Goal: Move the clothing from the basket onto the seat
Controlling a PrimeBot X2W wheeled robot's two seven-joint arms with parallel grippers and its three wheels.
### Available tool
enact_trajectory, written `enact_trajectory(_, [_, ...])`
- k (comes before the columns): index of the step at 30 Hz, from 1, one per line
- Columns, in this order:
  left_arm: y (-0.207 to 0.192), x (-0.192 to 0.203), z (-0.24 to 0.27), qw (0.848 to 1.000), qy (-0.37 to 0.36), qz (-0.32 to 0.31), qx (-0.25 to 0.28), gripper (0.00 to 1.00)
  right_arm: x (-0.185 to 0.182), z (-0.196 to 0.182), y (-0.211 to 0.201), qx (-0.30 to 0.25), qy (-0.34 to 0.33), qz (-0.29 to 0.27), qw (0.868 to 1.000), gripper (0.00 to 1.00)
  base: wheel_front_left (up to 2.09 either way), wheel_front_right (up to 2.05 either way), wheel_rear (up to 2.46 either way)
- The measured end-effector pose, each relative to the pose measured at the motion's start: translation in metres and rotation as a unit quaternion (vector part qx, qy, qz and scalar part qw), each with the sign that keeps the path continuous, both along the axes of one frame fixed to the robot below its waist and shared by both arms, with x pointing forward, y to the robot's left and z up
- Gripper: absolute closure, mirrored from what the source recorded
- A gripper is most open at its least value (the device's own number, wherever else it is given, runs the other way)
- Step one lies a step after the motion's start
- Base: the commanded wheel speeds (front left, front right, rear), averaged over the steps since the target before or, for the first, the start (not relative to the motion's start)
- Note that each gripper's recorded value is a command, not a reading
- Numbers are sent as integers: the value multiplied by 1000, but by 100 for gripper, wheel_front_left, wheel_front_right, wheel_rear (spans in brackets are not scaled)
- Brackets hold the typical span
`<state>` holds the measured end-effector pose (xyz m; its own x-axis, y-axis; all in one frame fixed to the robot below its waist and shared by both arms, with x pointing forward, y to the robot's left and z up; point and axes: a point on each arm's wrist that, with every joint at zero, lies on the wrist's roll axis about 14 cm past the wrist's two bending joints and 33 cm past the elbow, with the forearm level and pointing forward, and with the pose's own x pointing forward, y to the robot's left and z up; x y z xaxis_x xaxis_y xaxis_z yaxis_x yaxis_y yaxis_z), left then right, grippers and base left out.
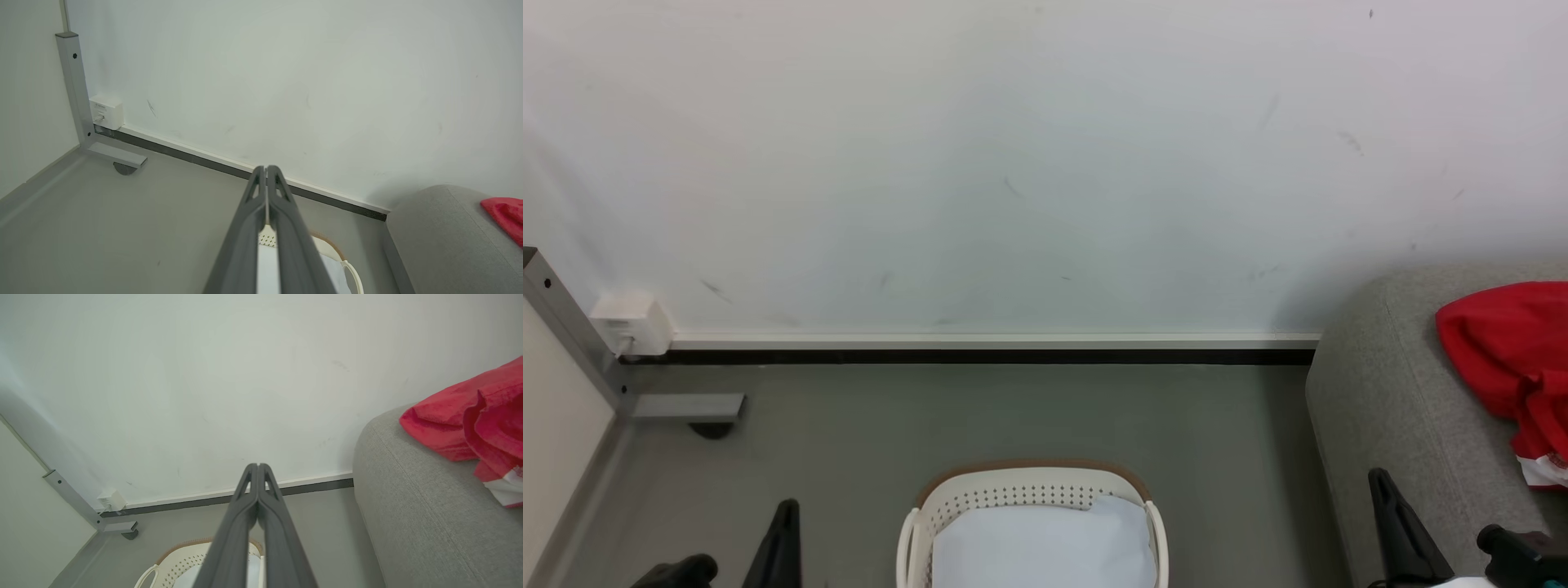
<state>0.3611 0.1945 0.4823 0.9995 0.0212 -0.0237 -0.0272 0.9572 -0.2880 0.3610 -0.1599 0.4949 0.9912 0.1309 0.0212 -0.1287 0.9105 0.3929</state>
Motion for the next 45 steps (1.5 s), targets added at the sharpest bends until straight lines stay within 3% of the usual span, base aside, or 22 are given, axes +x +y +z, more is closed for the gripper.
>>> enact_trajectory(20, [3,6,1,986,9,20,-164,100,6,-1,-17,146,33,-36,988,100,0,0,0])
enact_trajectory(45, [6,12,4,945,11,29,-327,100,14,1,-27,294,50,-55,953,100,0,0,0])
